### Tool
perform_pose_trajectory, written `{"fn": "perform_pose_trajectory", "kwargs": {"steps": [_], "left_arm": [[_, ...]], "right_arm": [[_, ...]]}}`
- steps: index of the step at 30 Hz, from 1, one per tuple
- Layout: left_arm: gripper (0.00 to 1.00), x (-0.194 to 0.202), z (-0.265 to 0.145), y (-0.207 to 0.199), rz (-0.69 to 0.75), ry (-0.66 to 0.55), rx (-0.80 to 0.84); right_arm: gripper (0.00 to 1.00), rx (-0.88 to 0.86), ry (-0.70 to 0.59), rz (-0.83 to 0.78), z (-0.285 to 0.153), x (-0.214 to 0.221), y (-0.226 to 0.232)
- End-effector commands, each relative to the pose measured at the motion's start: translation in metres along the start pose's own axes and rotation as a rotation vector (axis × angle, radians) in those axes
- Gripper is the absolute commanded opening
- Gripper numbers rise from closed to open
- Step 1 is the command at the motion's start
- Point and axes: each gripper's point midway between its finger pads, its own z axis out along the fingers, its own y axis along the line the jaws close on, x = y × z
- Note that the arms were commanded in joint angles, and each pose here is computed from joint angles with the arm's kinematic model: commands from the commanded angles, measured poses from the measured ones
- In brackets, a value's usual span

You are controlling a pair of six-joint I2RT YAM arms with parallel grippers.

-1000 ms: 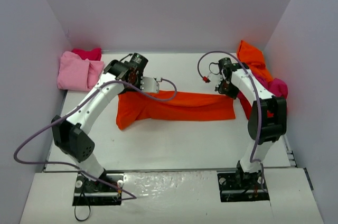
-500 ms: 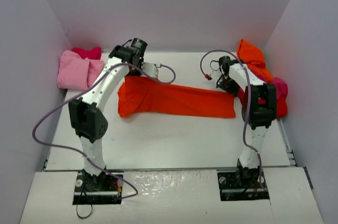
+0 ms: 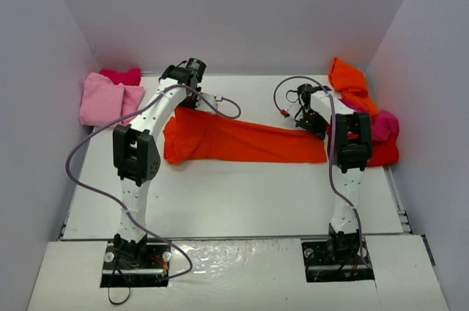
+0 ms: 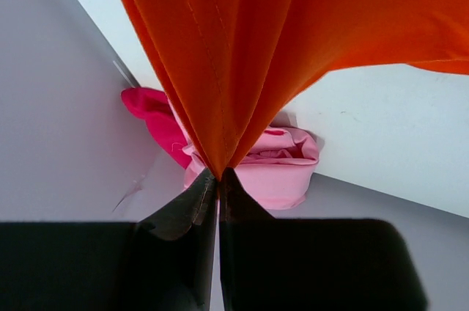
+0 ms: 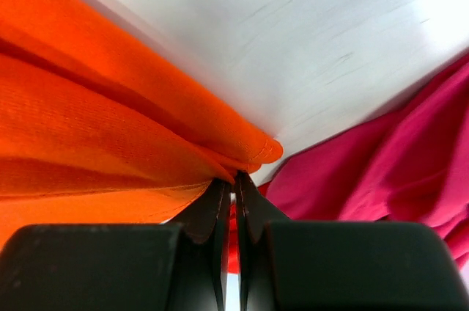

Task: Fold and stack the t-shirts
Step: Fold the other side of the tshirt into a rectangle

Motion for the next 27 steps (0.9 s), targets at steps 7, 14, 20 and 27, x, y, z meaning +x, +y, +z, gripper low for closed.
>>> {"fn": "perform_pose_trajectory", "kwargs": {"steps": [7, 14, 20, 27], "left_arm": [[0.0, 0.043, -0.016, 0.058, 0.021, 0.054, -0.14], [0.0, 0.037, 0.008, 0.08, 0.073, 0.06, -0.171], [0.0, 0.024, 0.013, 0.1, 0.155, 0.064, -0.228], [0.0, 0.023, 0.008, 0.106, 0.154, 0.061, -0.251]], "right_arm": [[0.0, -0.008, 0.058, -0.008, 0.01, -0.01, -0.003], [0.0, -0.016, 0.062, -0.009, 0.019, -0.017, 0.0], [0.02, 0.0, 0.053, 0.015, 0.026, -0.028, -0.002], [0.42, 0.26, -0.092, 0.212, -0.011, -0.049, -0.061]]}}
